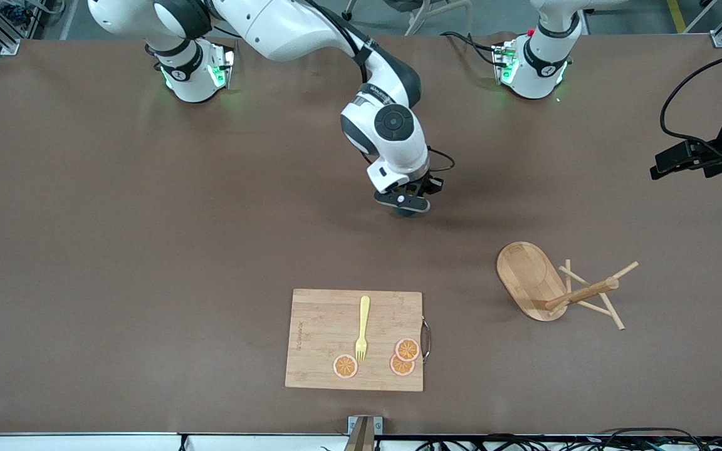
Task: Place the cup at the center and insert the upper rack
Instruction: 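Lift the teal mug and carry it toward the table center with the right gripper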
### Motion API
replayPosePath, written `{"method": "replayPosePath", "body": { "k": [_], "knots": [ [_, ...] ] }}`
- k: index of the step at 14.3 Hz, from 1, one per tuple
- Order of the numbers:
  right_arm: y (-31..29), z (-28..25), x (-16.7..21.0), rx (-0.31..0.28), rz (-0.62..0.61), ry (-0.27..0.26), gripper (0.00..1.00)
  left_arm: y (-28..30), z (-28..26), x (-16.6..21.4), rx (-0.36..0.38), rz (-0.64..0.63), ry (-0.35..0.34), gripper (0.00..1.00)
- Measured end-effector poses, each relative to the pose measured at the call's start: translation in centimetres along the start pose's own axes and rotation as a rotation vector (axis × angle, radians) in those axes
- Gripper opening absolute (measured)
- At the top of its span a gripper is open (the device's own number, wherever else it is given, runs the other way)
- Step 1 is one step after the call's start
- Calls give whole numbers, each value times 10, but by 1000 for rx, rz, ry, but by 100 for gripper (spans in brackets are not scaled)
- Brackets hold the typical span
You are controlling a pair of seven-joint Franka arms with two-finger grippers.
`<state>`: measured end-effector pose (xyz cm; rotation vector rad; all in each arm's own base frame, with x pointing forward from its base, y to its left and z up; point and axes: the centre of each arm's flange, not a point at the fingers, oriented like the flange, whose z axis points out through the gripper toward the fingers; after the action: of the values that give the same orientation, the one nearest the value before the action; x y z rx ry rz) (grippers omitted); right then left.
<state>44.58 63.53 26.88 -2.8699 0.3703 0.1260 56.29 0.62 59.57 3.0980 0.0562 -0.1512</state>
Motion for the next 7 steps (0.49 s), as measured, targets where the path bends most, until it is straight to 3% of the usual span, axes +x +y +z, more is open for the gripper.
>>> {"method": "replayPosePath", "body": {
  "k": [4,7],
  "knots": [
    [1,2,6,-4,-115,7,6,1,8,4,-12,0,-16,100],
    [4,16,8,-15,-133,2,6,2,-8,5,-13,3,21,100]
  ]
}}
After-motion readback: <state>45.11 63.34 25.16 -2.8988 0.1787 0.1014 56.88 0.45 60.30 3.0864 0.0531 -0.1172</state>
